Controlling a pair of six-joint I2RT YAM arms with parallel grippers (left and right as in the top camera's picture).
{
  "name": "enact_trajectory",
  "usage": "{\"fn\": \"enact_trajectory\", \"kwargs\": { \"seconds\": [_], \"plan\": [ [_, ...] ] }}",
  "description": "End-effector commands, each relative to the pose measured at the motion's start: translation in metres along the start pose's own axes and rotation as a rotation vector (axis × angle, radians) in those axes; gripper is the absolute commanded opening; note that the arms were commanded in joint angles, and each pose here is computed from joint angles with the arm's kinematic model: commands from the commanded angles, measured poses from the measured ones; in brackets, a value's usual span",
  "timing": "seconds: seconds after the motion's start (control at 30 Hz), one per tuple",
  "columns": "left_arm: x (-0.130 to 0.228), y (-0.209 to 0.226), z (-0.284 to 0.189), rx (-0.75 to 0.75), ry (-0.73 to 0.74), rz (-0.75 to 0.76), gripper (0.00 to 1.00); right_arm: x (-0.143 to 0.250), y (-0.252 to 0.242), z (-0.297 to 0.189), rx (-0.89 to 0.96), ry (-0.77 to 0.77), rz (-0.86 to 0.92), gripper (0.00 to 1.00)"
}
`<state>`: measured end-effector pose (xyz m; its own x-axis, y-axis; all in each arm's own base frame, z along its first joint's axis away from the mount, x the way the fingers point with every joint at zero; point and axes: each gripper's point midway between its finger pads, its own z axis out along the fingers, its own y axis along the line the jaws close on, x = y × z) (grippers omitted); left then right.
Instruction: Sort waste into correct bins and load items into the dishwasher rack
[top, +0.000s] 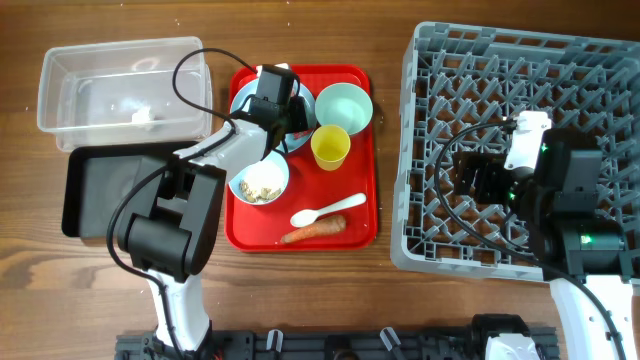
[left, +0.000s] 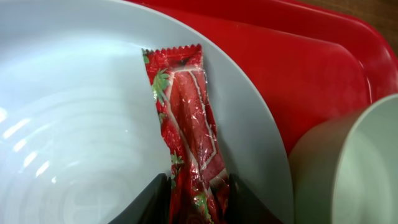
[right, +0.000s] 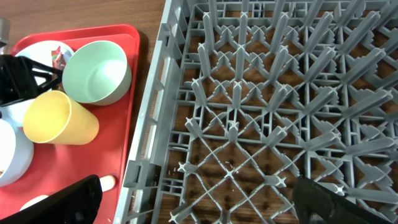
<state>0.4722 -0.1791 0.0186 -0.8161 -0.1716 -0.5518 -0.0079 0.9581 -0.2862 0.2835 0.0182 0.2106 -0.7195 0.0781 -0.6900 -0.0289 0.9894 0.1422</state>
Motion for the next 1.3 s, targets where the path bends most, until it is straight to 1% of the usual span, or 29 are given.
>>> {"fn": "enact_trajectory", "kwargs": {
  "seconds": [0.0, 0.1, 0.17, 0.23, 0.37, 0.47, 0.57, 0.63, 0.73, 0.83, 0.9, 0.93, 0.97, 1.0, 1.03, 1.07, 1.1, 1.17, 1.27],
  "plan": [
    [0.002, 0.002, 0.005, -0.015, 0.003, 0.001, 0.13, -0.008, 0.003, -0.005, -0.014, -0.019, 0.012, 1.00],
    [0.000, 0.004, 0.005, -0.031, -0.005, 0.001, 0.04, -0.008, 0.003, -0.005, -0.014, -0.019, 0.012, 1.00],
    [-0.004, 0.009, 0.002, -0.061, -0.023, 0.001, 0.04, -0.008, 0.003, -0.005, -0.014, -0.019, 0.013, 1.00],
    [-0.015, 0.011, -0.008, -0.086, -0.062, 0.000, 0.04, -0.008, 0.003, -0.005, -0.014, -0.019, 0.012, 1.00],
    [-0.053, 0.007, -0.044, -0.074, -0.165, 0.057, 0.04, -0.008, 0.003, -0.005, -0.014, -0.019, 0.013, 1.00],
    [-0.091, 0.024, -0.085, -0.131, -0.283, 0.018, 0.04, -0.008, 0.003, -0.005, -0.014, -0.018, 0.013, 1.00],
    [-0.124, 0.054, -0.131, -0.187, -0.383, -0.043, 0.04, -0.007, 0.003, -0.005, -0.014, -0.015, 0.013, 1.00],
    [-0.137, 0.080, -0.154, -0.226, -0.418, -0.088, 0.04, -0.007, 0.003, -0.005, -0.014, -0.015, 0.013, 1.00],
    [-0.141, 0.129, -0.169, -0.304, -0.418, -0.159, 0.04, -0.007, 0.003, -0.005, -0.014, -0.014, 0.014, 1.00],
    [-0.133, 0.167, -0.170, -0.371, -0.378, -0.210, 0.05, -0.007, 0.003, -0.005, -0.014, -0.015, 0.015, 1.00],
    [-0.128, 0.188, -0.169, -0.406, -0.356, -0.240, 0.11, -0.007, 0.003, -0.005, -0.014, -0.015, 0.015, 1.00],
    [-0.126, 0.198, -0.168, -0.421, -0.350, -0.253, 0.18, -0.007, 0.003, -0.005, -0.014, -0.014, 0.015, 1.00],
    [-0.125, 0.204, -0.167, -0.430, -0.348, -0.261, 0.22, -0.006, 0.003, -0.005, -0.014, -0.013, 0.016, 1.00],
    [-0.124, 0.211, -0.167, -0.440, -0.344, -0.272, 0.29, -0.006, 0.003, -0.005, -0.014, -0.011, 0.016, 1.00],
    [-0.123, 0.215, -0.167, -0.447, -0.342, -0.278, 0.41, -0.006, 0.003, -0.005, -0.014, -0.011, 0.016, 1.00],
    [-0.123, 0.218, -0.167, -0.450, -0.342, -0.282, 0.48, -0.006, 0.003, -0.005, -0.014, -0.011, 0.016, 1.00],
    [-0.123, 0.220, -0.168, -0.453, -0.343, -0.285, 0.52, -0.006, 0.003, -0.005, -0.014, -0.011, 0.016, 1.00],
    [-0.125, 0.219, -0.169, -0.451, -0.352, -0.284, 0.58, -0.006, 0.003, -0.005, -0.014, -0.011, 0.016, 1.00],
    [-0.128, 0.217, -0.172, -0.447, -0.363, -0.283, 0.58, -0.006, 0.003, -0.005, -0.014, -0.011, 0.016, 1.00]
  ]
}}
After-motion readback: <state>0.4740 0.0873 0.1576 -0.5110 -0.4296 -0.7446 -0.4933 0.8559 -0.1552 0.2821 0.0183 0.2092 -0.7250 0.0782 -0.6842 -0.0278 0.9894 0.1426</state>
